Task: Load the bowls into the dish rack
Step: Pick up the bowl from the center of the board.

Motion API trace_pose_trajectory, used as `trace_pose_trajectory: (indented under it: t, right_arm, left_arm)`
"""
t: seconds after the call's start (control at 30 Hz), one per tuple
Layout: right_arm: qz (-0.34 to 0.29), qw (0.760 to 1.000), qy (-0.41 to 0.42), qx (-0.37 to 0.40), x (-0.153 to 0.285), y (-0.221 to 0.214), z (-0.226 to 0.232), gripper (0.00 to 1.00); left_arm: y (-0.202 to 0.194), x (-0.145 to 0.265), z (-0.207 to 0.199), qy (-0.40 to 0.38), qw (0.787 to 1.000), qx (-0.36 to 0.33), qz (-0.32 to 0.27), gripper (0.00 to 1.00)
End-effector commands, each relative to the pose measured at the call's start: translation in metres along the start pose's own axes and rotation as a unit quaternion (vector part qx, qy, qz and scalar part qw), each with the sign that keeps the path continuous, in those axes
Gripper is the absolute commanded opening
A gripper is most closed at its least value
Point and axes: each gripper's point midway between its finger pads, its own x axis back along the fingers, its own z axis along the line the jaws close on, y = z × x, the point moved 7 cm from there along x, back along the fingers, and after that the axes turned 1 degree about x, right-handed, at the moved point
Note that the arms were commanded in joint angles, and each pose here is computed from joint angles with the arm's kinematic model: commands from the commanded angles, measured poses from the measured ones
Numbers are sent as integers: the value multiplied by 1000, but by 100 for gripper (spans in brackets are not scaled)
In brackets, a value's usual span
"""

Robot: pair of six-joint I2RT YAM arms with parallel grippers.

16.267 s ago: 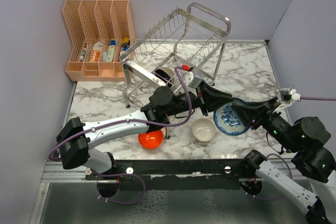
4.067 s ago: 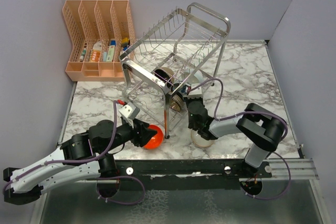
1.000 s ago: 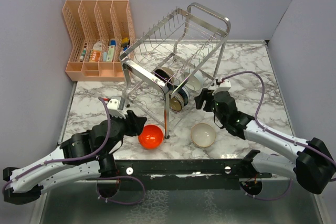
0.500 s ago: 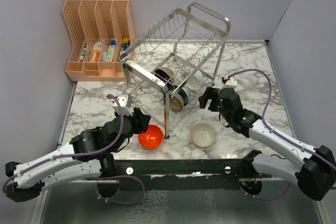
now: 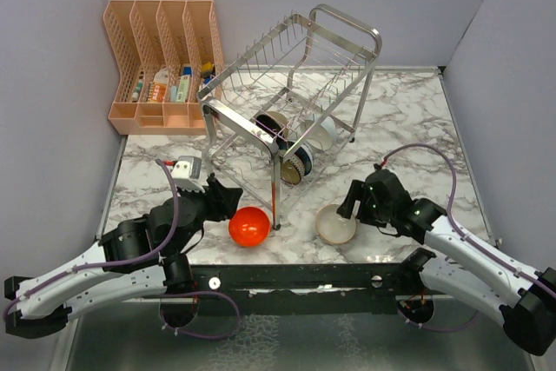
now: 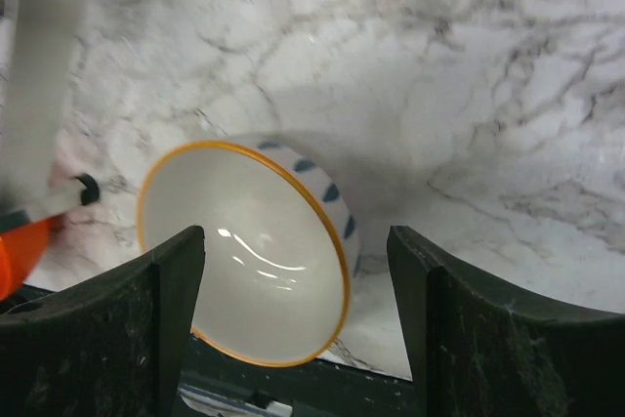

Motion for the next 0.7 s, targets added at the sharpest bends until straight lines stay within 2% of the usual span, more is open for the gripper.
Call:
trace_pose_trajectory:
  t: [0.0, 0.23, 0.3, 0.37, 0.5, 0.63, 0.67]
  right_arm:
    - [81, 996, -4, -35, -6, -32, -12, 74]
    - [107, 993, -24, -43, -15, -43, -20, 67]
    - [108, 993, -22, -45, -15, -46, -22, 58]
    - [105, 993, -17, -44, -13, -46, -22, 53]
    - [96, 994, -16, -46, -9, -47, -25, 36]
    - [88, 995, -11, -44, -12, -46, -25, 5]
    - [85, 995, -12, -44, -12, -45, -25, 2]
  left_arm:
    - [1, 4, 0, -17, 1000, -8, 1, 55]
    - [1, 4, -4, -21, 999, -23, 14, 55]
    - [1, 2, -5, -21, 999, -27, 13, 55]
    - [2, 1, -7, -23, 999, -29, 12, 55]
    - [2, 0, -9, -28, 999, -33, 11, 55]
    - [3, 1, -9, -30, 999, -34, 11, 56]
    - [3, 1, -9, -31, 999, -33, 10, 56]
